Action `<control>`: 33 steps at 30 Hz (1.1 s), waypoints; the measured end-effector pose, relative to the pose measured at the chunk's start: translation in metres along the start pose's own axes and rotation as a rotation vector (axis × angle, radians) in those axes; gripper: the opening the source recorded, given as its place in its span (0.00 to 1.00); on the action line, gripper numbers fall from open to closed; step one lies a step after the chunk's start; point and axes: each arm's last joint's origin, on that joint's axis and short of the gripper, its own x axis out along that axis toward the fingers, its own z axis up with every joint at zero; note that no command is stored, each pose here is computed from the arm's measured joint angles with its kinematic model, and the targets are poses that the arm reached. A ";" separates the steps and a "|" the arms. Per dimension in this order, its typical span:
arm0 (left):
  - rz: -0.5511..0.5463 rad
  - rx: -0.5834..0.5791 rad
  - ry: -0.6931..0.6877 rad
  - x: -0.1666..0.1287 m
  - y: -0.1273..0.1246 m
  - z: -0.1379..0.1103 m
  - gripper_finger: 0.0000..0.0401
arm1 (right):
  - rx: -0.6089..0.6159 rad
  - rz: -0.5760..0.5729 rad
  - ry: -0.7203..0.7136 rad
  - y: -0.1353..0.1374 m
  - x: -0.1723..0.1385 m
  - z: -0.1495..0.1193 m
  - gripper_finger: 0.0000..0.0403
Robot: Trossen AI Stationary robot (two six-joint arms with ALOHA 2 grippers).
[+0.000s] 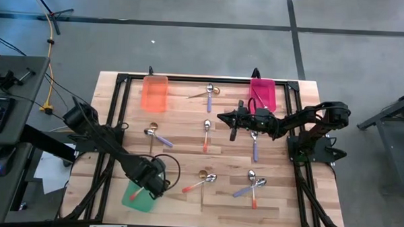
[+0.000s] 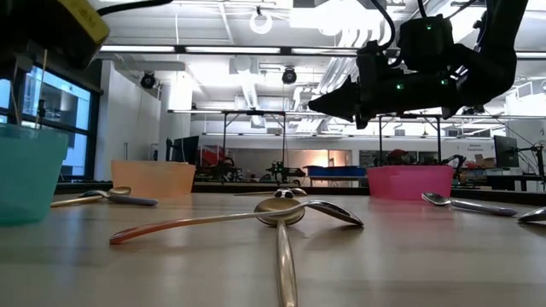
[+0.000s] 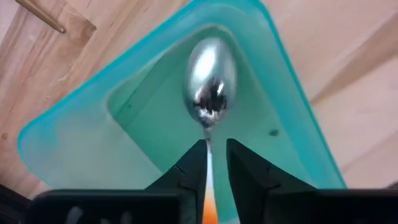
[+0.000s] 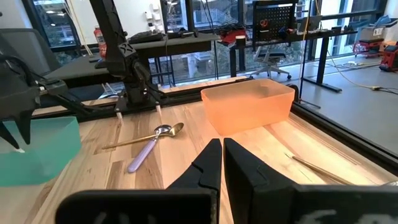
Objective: Sort silverware by color (type)
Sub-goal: Put the purple spoon into the orange bin
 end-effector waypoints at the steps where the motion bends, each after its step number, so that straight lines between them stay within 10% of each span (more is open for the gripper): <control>1: -0.009 0.011 -0.002 -0.003 0.001 0.000 0.16 | 0.000 0.000 0.000 0.000 0.000 0.000 0.01; 13: -0.179 0.282 -0.310 -0.049 0.027 0.024 0.01 | 0.009 0.021 0.018 0.001 -0.002 0.002 0.01; 25: -0.543 0.421 -0.773 -0.011 0.085 0.100 0.00 | 0.049 -0.117 0.223 0.010 -0.023 0.017 0.01; 33: -0.588 0.399 -0.961 0.009 0.130 0.140 0.00 | 0.124 -0.284 0.382 0.019 -0.011 0.018 0.01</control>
